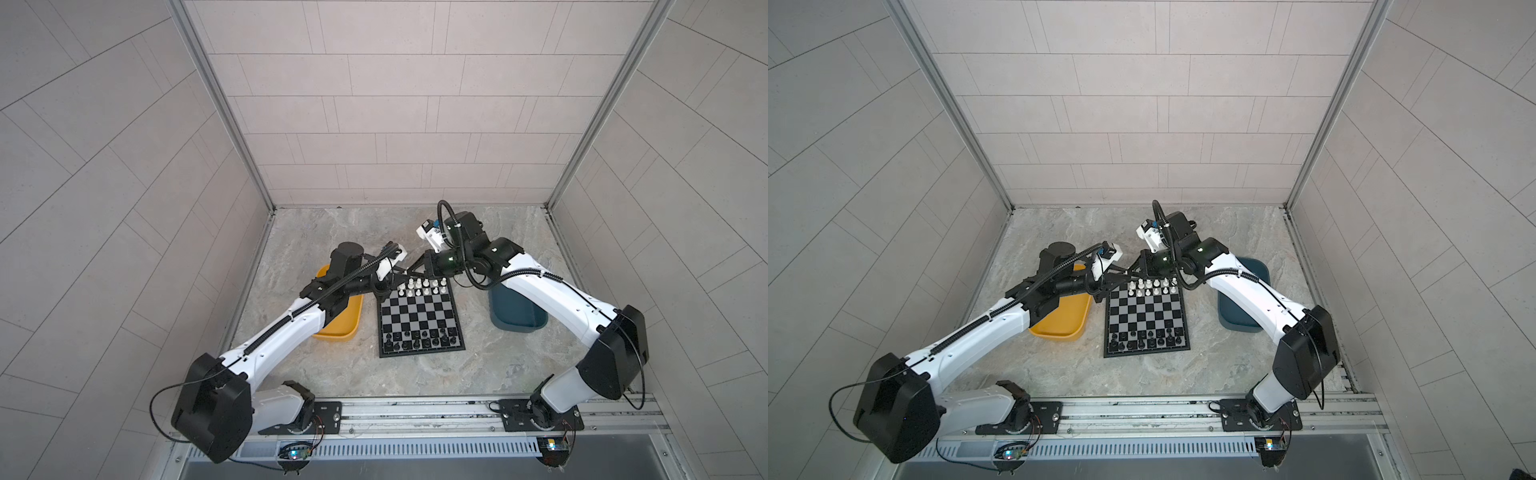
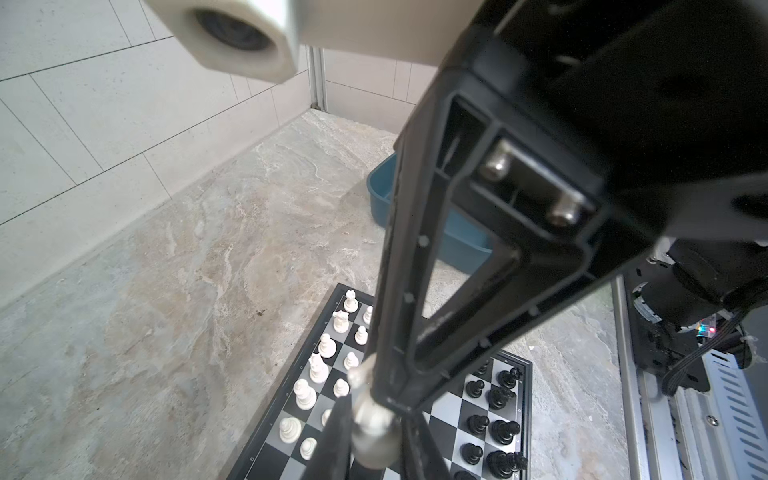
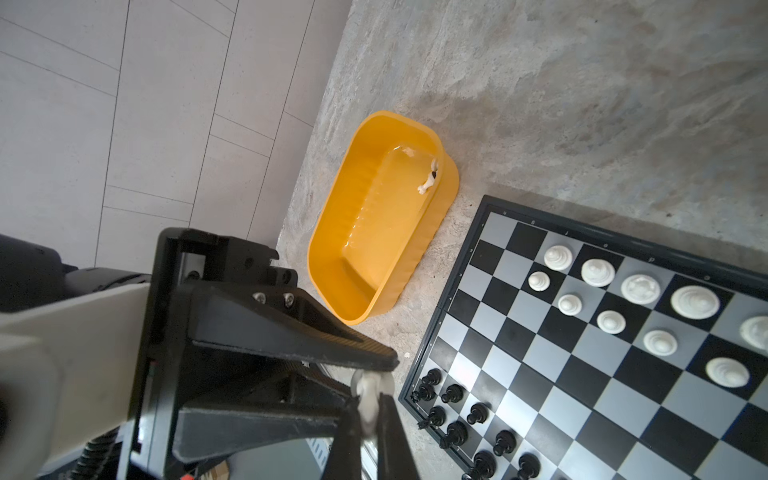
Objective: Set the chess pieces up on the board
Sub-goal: 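Close the right gripper on the white piece held by the left gripper, then carry the white piece to the far rows with the right gripper while the left retracts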
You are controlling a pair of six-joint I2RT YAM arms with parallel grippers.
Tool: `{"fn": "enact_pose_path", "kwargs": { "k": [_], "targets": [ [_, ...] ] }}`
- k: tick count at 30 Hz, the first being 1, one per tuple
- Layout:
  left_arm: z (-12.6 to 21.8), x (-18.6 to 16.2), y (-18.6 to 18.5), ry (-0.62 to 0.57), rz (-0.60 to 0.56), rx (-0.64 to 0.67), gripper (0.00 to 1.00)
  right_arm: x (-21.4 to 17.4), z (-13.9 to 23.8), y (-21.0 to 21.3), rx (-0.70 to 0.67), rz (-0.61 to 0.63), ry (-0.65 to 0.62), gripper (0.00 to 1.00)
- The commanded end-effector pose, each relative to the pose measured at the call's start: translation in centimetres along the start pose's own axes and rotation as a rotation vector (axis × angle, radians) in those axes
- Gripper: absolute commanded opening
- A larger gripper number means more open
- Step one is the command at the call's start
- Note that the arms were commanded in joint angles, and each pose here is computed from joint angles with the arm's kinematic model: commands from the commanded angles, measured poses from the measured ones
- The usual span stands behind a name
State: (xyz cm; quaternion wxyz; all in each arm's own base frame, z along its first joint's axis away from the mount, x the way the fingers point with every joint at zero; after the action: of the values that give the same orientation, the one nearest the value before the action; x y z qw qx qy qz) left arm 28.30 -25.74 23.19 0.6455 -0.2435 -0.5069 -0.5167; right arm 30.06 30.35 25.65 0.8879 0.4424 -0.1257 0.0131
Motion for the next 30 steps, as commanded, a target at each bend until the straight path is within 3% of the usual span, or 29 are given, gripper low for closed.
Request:
{"fn": "enact_pose_path", "kwargs": {
  "k": [1,2,3,4,8,12,16,19,24,30],
  "targets": [
    [0.3,0.9,-0.4,-0.037,-0.032,-0.005,0.21,-0.3,-0.4,1.2,0.047,0.031,0.022,0.0],
    [0.3,0.9,-0.2,-0.033,-0.026,0.003,0.32,-0.3,-0.4,1.4,0.053,0.034,0.022,0.0],
    [0.4,0.9,0.1,-0.03,-0.013,0.024,0.79,-0.2,-0.3,1.5,0.051,0.036,0.015,0.0],
    [0.5,0.8,0.6,-0.017,0.016,0.054,1.0,0.0,-0.1,1.4,0.043,0.045,0.001,0.0],
    [1.9,-0.5,1.4,0.119,0.155,0.134,1.0,1.2,0.4,0.5,-0.046,0.082,-0.072,0.0],
    [6.8,-2.8,1.5,0.304,0.369,0.28,1.0,2.4,0.3,-1.4,-0.21,0.147,-0.133,0.0],
    [13.9,-6.9,2.8,0.442,0.607,0.629,1.0,3.0,-1.6,-2.7,-0.38,0.246,-0.144,0.0],
    [16.3,-8.4,2.2,0.535,0.674,0.644,1.0,2.8,-4.0,-2.9,-0.445,0.305,-0.124,0.0],
    [16.8,-10.9,2.5,0.559,0.736,0.723,1.0,2.3,-8.1,-4.3,-0.538,0.334,-0.078,0.0],
    [17.7,-11.2,2.7,0.568,0.69,0.773,1.0,1.7,-11.9,-7.4,-0.628,0.319,0.024,0.0]
  ]
}}
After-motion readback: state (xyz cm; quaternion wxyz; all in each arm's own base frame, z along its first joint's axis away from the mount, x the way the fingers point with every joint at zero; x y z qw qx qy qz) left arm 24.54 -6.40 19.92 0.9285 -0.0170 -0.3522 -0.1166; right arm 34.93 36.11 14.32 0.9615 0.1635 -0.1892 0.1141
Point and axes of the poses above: each gripper's point midway between its finger pads, its own z axis back along the fingers, its own y axis along the line the jaws close on, x = y × z, the point moved 1 cm from there along z, back along the fingers, and after that the axes turned 15 degrees about -z, right-handed, at the moved point
